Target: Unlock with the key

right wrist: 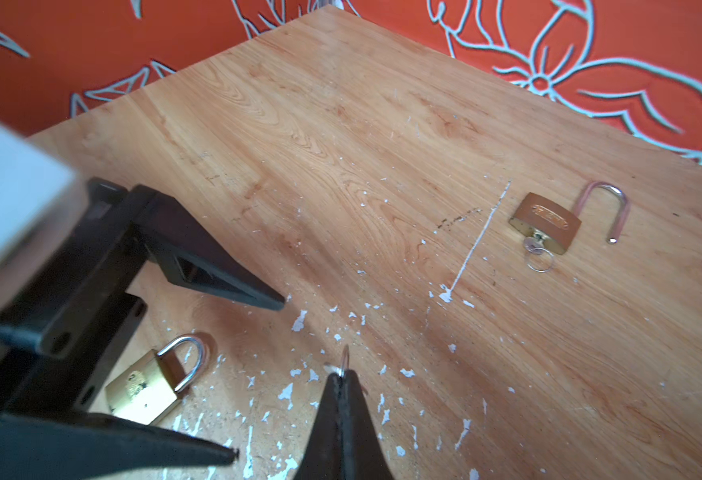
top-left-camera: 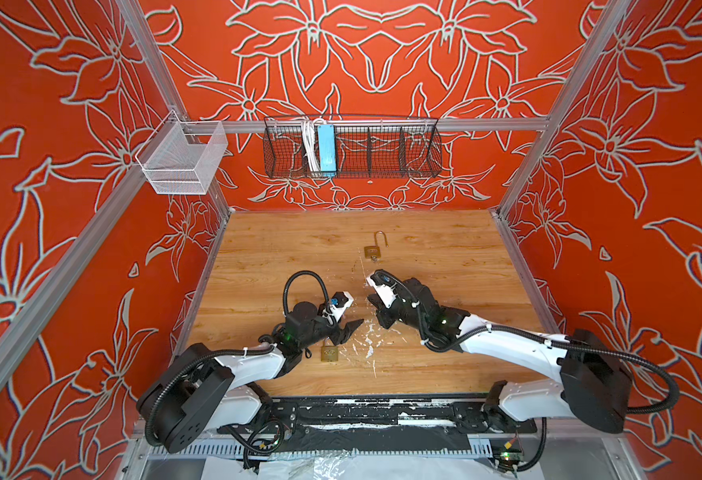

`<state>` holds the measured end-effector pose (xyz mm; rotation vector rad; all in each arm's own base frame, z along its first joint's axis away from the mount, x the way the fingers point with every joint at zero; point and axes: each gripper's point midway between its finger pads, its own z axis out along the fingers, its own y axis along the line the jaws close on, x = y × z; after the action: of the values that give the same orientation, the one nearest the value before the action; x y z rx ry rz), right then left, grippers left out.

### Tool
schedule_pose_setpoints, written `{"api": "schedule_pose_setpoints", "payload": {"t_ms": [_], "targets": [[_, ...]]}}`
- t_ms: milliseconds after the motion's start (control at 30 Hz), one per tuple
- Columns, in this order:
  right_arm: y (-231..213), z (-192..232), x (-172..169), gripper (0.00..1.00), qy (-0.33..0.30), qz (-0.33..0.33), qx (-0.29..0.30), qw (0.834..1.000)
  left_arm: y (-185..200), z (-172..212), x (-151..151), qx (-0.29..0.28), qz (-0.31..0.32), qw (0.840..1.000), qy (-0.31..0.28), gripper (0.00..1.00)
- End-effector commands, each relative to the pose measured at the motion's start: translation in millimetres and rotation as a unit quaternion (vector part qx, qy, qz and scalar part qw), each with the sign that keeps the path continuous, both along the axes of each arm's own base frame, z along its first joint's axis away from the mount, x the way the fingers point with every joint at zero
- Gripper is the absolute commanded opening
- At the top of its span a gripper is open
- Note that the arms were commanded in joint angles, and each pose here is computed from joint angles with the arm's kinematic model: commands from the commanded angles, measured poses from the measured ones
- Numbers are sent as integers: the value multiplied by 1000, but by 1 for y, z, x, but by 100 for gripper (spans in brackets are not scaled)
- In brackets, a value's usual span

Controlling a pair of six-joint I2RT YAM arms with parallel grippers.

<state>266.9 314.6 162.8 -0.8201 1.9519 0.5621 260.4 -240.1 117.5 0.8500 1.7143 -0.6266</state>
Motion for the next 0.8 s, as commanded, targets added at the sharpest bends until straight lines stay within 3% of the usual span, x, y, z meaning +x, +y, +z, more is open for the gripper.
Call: {"api": "schedule_pose_setpoints", "payload": {"t_ms": [0,333,500,767], "targets": [[6,9,-9,0,4,24,33,999,-5,9,7,6,5,999,-42,66],[16,17,-21,0,19,60,68,996,5,12,15,-13,59,997,-52,59],[21,19,-26,0,29,73,85,993,4,15,14,-19,53,997,-53,51],[27,15,-28,0,43,82,91,991,5,16,13,-17,52,997,-61,49]]}}
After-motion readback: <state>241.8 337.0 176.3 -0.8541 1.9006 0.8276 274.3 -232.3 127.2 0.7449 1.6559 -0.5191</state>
